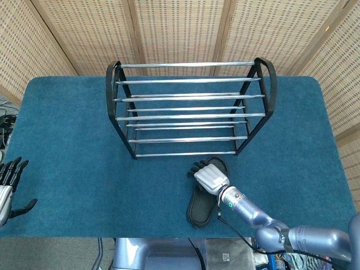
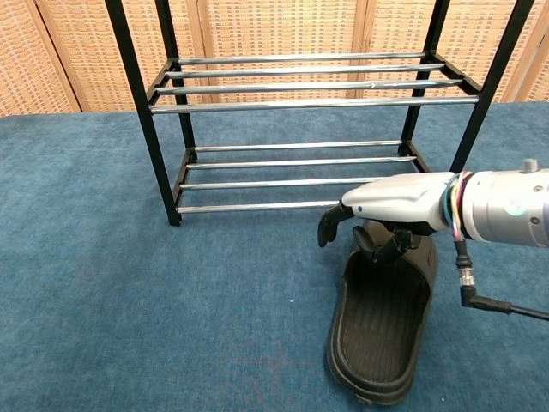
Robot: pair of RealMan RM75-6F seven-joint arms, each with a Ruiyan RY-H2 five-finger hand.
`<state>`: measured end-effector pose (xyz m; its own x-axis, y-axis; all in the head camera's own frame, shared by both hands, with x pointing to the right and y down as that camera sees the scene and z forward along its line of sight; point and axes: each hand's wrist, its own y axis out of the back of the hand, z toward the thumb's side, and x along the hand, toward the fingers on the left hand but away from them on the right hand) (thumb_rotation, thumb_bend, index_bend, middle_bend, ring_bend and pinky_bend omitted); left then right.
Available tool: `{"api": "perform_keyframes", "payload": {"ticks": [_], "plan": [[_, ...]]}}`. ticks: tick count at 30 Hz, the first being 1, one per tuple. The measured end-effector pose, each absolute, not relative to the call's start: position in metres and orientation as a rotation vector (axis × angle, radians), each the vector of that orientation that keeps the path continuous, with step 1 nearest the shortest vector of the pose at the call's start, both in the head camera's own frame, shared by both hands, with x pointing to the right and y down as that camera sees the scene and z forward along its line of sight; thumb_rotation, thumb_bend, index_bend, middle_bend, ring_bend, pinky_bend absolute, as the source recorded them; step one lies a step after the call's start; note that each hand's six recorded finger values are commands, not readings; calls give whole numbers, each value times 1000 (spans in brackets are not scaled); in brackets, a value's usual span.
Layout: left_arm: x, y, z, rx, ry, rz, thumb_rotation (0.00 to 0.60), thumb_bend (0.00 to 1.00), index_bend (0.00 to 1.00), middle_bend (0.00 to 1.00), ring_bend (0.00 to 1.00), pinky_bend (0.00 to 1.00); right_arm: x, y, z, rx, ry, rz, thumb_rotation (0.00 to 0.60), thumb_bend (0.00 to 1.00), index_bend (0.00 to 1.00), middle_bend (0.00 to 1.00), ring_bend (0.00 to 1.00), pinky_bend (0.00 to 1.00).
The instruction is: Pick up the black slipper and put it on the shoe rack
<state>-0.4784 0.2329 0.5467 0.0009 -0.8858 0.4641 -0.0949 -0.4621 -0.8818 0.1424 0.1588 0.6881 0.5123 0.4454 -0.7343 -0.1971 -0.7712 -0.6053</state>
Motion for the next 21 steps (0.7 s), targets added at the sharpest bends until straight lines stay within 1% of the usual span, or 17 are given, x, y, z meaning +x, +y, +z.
{"api": "perform_keyframes", "payload": {"ticks": [5,9,16,20,21], "plan": [[-478,233,546,-1622,1029,-1528,600,242,0,0,0,0,152,155,693,-2039,-152,1399,600,1000,315,304,132,100],[-478,233,547,-1622,1027,-1528,600,242,0,0,0,0,165,151,691,-1978,-107,1487,600,1000,322,318,134,100],[-475,234,546,-1623,1016,-1522,600,242,0,0,0,0,207,143,677,-1854,-53,1634,600,1000,323,341,155,100],[-473,236,546,-1622,1007,-1518,600,242,0,0,0,0,230,144,671,-1811,-33,1719,600,1000,323,337,156,100],[-472,236,546,-1622,1004,-1517,600,242,0,0,0,0,236,144,669,-1804,-29,1737,600,1000,321,321,155,100]]}}
